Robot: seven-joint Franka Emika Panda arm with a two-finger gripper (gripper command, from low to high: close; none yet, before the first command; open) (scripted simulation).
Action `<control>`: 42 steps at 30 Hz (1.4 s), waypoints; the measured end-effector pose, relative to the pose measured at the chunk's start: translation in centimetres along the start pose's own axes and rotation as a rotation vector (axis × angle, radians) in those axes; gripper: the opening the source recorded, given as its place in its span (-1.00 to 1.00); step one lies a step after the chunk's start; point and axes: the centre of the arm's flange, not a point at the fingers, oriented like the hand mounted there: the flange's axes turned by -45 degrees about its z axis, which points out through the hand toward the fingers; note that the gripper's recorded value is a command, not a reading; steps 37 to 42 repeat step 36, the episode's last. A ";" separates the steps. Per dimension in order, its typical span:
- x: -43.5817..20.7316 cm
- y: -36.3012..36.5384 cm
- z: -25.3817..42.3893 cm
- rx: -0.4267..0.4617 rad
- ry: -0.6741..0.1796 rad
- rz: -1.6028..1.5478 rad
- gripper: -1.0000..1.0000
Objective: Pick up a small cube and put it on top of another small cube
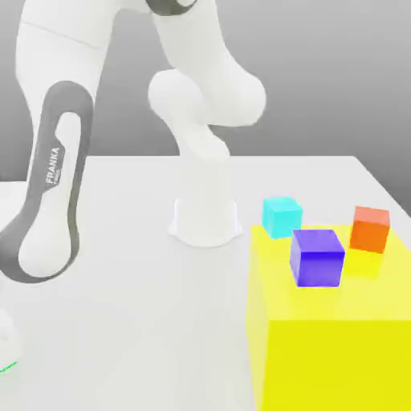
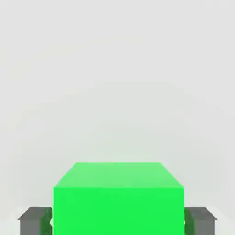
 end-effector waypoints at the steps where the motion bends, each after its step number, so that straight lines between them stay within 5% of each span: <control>1: 0.0 0.0 0.0 0.000 0.000 0.000 -1.00; 7: 0.0 -0.2 -5.1 0.001 -0.001 -0.003 -1.00; 15: -5.7 -20.1 -14.7 0.108 -0.020 -0.481 -1.00; 22: -23.2 -37.0 -24.9 0.108 -0.021 -1.103 -1.00; 28: -39.3 -40.3 -31.3 0.018 0.000 -1.544 -1.00; 32: -41.7 -40.2 -27.4 0.006 -0.004 -1.623 -1.00; 33: -41.8 -40.2 -26.1 0.006 -0.004 -1.626 1.00; 42: -41.8 -40.2 -26.1 0.006 -0.004 -1.626 1.00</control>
